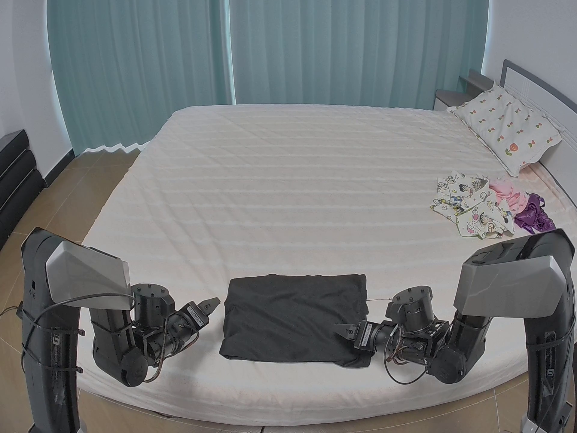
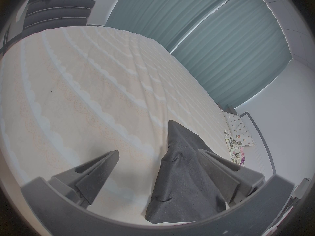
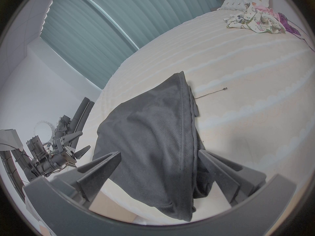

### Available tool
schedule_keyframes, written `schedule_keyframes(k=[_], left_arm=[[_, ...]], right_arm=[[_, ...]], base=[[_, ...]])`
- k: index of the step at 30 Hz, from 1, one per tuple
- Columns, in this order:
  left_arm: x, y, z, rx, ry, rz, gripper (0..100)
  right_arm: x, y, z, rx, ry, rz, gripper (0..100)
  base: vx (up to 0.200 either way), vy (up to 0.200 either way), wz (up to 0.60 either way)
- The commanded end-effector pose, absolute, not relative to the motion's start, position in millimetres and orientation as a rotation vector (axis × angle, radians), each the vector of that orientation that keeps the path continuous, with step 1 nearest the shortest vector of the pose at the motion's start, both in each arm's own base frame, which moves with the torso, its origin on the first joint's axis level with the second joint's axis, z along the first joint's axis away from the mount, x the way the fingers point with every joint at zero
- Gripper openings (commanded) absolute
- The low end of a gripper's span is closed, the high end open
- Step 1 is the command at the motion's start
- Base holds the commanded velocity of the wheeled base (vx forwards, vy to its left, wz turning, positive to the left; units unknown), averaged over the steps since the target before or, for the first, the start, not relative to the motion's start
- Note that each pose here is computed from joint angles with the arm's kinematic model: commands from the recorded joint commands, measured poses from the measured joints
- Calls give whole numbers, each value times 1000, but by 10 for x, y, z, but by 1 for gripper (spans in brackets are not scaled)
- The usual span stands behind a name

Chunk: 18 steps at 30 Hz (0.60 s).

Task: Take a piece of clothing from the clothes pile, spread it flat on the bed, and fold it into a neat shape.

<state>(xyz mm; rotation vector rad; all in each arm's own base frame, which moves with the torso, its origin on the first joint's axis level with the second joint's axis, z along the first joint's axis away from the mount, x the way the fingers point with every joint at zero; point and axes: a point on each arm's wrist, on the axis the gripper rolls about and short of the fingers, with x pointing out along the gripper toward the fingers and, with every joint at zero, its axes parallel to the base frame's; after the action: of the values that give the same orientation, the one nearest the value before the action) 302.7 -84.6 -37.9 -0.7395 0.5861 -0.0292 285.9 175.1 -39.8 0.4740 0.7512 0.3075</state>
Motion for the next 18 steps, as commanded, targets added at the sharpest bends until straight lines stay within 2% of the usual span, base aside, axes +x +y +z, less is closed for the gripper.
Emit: schedule_keyframes(k=[1,2,10,18], left_arm=[[3030,-846,-383,-740,586,-29,100],[3030,-846,-383,-740,586,-29,100],[3029,-846,-388,-740,587,-28,100],[3028,-851,-388,-739,588,-29,100]], right_arm=[[2870,1782,-443,463,768,306,100],[2858,1785,-449,455,783,299,0],[2811,1757,-445,408,803,231,0],[2835,1711,-411,419,789,216,0]], base=[[0,0,0],[0,0,0],[0,0,0],[0,0,0]])
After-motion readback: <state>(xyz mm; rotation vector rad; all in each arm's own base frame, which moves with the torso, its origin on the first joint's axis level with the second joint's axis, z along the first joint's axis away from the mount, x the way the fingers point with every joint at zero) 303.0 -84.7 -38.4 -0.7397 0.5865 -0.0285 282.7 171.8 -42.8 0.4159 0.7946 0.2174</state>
